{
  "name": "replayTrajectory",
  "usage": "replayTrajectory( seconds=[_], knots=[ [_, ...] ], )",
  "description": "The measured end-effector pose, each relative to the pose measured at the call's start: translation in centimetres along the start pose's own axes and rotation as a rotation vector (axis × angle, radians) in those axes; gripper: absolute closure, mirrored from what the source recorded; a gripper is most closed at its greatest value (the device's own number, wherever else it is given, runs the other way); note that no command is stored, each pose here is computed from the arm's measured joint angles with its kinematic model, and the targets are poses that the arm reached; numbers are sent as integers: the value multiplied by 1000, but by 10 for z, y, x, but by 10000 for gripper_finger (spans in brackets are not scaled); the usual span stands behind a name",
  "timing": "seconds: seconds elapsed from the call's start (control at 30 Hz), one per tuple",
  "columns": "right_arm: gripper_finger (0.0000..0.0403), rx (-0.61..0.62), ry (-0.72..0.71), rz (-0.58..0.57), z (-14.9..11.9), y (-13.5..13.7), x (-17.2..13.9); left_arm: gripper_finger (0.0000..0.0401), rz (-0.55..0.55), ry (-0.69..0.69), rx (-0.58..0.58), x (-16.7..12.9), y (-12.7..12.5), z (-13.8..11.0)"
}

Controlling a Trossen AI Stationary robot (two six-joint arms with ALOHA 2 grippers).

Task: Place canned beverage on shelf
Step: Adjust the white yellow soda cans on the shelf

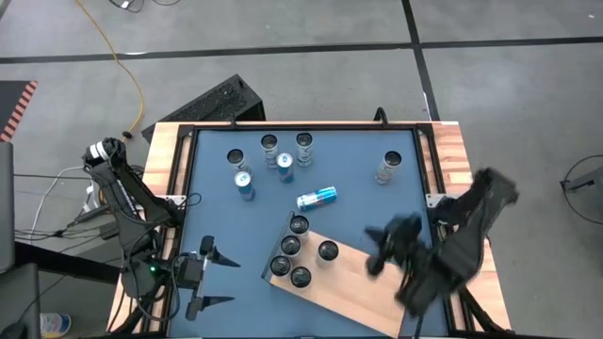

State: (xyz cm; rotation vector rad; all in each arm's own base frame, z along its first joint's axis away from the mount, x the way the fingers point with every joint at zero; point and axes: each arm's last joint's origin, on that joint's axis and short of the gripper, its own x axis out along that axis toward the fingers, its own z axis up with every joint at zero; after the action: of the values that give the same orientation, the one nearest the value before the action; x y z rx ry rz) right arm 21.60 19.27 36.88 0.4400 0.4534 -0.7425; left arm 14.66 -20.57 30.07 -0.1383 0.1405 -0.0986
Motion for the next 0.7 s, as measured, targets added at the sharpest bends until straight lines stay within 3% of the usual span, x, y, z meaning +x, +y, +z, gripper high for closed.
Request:
replayTrajectory(
  seconds=[0.1,0.23,0.37,0.47,0.7],
  knots=[
    [403,66,-13,-81,-1,-43,18,53,0,0,-4,0,0,0],
    [403,201,-21,-69,-39,-68,44,53,9,-2,14,1,1,0],
    [403,253,-131,61,-93,-62,71,53,54,-14,17,5,5,2],
    [403,267,-205,56,-120,-60,91,53,72,-22,0,9,9,4],
    [403,235,-238,-71,-128,-45,129,53,91,-26,4,12,12,5]
  ],
)
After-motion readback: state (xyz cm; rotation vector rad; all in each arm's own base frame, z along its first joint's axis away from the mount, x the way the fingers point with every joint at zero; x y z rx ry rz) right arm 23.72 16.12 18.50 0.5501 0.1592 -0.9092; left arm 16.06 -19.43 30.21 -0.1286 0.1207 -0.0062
